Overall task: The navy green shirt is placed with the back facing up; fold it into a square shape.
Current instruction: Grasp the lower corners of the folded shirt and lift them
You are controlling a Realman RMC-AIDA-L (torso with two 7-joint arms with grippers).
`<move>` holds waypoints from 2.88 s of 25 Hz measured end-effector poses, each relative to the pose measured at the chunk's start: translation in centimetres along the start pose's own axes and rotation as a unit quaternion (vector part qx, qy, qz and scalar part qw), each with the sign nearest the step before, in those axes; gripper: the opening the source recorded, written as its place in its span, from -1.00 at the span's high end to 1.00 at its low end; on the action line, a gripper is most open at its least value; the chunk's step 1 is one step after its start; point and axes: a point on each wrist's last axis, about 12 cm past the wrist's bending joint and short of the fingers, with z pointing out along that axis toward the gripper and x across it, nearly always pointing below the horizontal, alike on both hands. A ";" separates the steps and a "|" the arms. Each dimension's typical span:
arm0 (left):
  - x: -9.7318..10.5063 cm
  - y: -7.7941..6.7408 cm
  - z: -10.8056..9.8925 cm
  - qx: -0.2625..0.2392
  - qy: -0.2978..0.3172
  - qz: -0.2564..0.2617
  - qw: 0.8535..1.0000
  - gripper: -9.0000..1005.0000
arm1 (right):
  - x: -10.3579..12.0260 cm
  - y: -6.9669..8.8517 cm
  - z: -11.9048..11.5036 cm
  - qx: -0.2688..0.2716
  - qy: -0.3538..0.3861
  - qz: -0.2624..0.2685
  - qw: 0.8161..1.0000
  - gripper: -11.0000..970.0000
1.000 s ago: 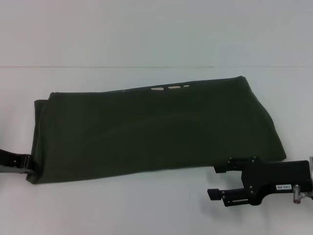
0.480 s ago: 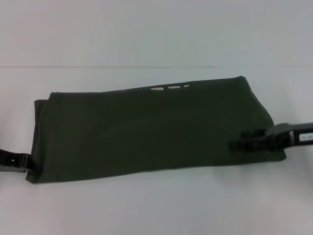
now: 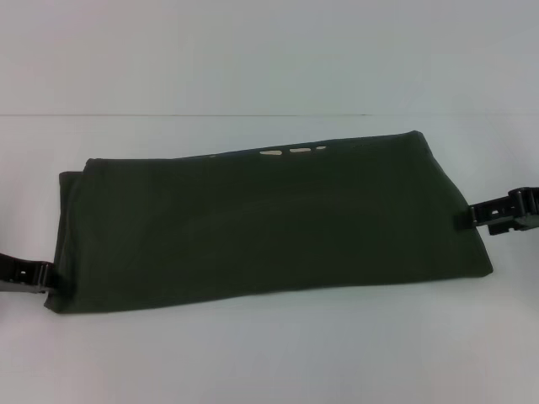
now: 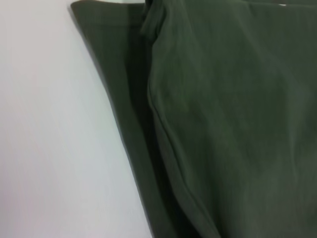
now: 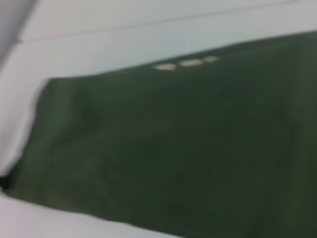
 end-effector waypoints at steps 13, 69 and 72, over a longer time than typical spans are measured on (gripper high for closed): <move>-0.1 -0.1 0.0 0.000 -0.001 0.003 1.000 0.97 | 0.1 -2.6 1.6 0.100 0.018 0.030 0.994 -0.70; -0.6 -0.5 0.1 0.002 -0.004 0.008 1.000 0.96 | 0.2 -2.9 7.4 0.114 0.028 -0.003 0.993 -0.69; -0.7 -0.5 0.1 0.001 -0.005 0.008 1.000 0.96 | 0.2 -2.9 7.3 0.114 0.028 -0.002 0.993 -0.35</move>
